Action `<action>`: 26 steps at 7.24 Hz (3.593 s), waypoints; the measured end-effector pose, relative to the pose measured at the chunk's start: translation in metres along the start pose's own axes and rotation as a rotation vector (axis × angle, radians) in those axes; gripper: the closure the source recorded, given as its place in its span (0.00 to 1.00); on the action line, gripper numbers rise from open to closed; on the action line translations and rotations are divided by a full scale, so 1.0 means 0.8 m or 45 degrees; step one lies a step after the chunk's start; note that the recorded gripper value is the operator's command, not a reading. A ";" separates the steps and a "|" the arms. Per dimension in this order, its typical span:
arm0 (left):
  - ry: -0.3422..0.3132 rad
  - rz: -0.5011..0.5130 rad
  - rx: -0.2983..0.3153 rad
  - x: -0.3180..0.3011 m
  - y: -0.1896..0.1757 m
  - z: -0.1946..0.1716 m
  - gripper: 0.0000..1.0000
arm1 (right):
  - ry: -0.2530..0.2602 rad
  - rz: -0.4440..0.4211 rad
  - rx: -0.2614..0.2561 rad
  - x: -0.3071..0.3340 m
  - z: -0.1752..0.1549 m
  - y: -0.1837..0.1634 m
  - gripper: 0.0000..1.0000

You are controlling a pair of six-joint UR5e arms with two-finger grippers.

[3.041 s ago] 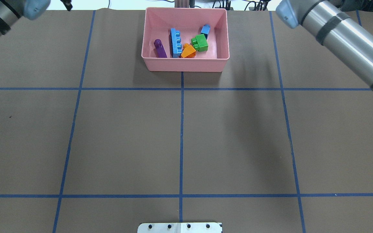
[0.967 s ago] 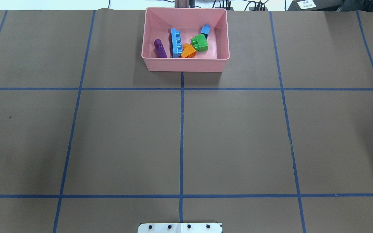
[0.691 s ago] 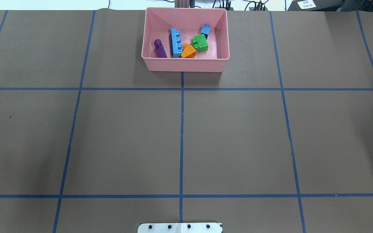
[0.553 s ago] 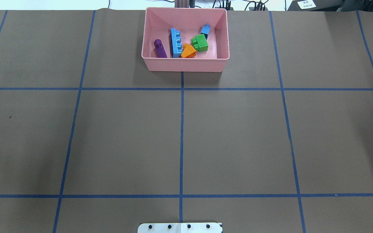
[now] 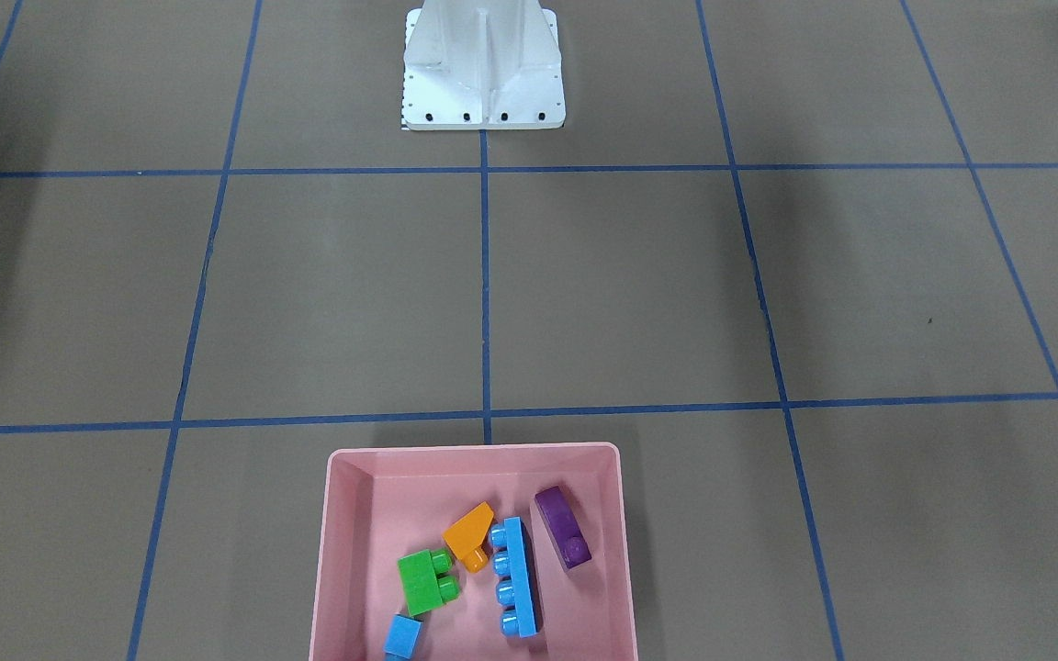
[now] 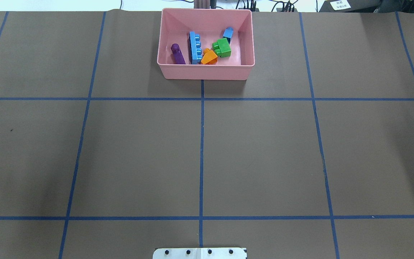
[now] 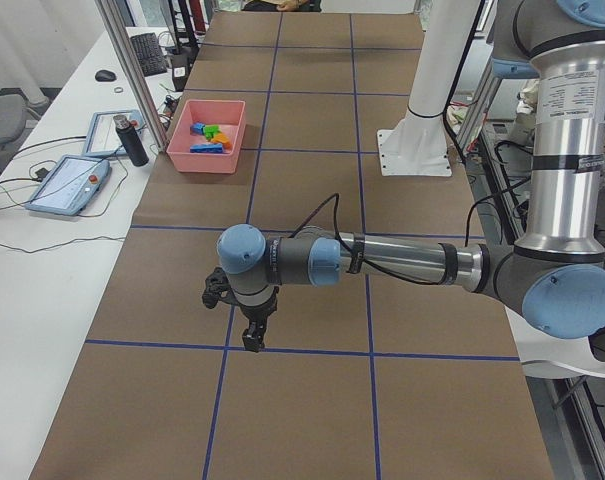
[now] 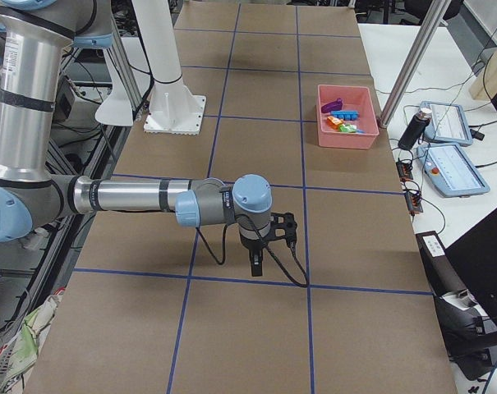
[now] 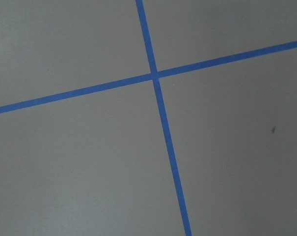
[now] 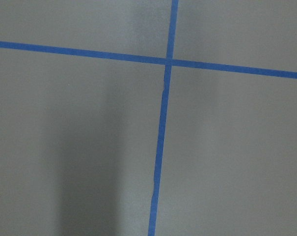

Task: Put all blocks into box

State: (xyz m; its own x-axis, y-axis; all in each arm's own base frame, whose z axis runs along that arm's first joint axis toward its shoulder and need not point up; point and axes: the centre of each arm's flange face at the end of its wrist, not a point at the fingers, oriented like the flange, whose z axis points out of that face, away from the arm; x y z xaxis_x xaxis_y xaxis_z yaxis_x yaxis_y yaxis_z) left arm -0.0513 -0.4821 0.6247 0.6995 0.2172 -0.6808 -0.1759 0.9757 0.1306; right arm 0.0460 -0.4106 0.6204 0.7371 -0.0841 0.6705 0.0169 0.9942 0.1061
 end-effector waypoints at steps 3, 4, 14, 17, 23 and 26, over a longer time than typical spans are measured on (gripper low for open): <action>-0.001 0.004 0.007 0.003 -0.001 -0.003 0.00 | -0.007 0.066 0.004 -0.002 -0.001 -0.002 0.00; 0.000 0.003 0.005 0.003 0.001 -0.002 0.00 | -0.007 0.089 0.005 -0.002 -0.001 -0.002 0.00; -0.003 0.008 0.011 0.006 0.003 -0.005 0.00 | -0.009 0.109 0.004 -0.002 -0.001 -0.002 0.00; -0.004 0.009 0.011 0.006 0.003 -0.006 0.00 | -0.009 0.110 0.003 -0.002 -0.001 -0.002 0.00; -0.006 0.013 0.012 0.008 0.002 -0.006 0.00 | -0.009 0.108 0.003 -0.003 -0.001 -0.002 0.00; -0.005 0.007 0.006 0.006 0.005 -0.004 0.00 | -0.010 0.107 0.004 -0.003 -0.001 -0.003 0.00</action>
